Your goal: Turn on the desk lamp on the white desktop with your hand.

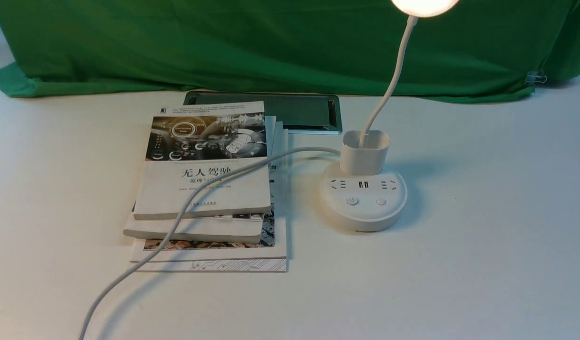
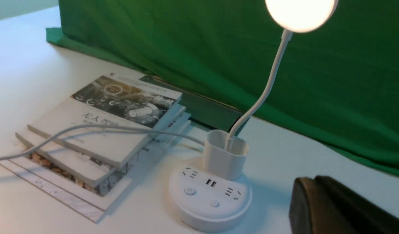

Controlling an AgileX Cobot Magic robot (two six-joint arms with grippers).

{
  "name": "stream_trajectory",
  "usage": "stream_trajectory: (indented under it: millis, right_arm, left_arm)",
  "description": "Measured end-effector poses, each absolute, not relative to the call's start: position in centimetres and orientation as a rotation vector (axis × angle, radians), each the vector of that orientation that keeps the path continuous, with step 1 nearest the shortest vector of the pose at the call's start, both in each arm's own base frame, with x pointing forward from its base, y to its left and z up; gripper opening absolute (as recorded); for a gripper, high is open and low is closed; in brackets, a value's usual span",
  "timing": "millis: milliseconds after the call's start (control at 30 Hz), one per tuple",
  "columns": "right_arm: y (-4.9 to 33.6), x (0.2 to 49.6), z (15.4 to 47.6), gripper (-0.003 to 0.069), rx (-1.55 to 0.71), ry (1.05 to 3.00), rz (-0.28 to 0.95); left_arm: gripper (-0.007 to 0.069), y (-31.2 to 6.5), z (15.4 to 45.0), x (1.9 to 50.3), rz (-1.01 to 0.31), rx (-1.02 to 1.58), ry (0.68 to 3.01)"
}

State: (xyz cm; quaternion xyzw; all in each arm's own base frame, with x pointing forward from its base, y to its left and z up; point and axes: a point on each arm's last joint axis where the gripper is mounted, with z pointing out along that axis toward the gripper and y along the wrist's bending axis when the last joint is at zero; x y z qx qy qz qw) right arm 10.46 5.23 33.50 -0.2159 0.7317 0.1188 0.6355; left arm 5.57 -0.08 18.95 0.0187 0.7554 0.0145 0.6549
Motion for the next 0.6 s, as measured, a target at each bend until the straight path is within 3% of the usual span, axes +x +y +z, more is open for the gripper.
stream_trajectory:
  millis: [467, 600]
  right_arm:
    - [4.2, 9.3, 29.1, 0.0099, -0.408, 1.501, 0.254]
    - [2.9, 8.4, 26.4, 0.0108, -0.313, 1.453, 0.184]
  left_arm:
    - [0.0021, -0.1, 19.0, 5.6, 0.034, 0.043, 1.713]
    - [0.0021, -0.1, 19.0, 5.6, 0.034, 0.044, 1.713]
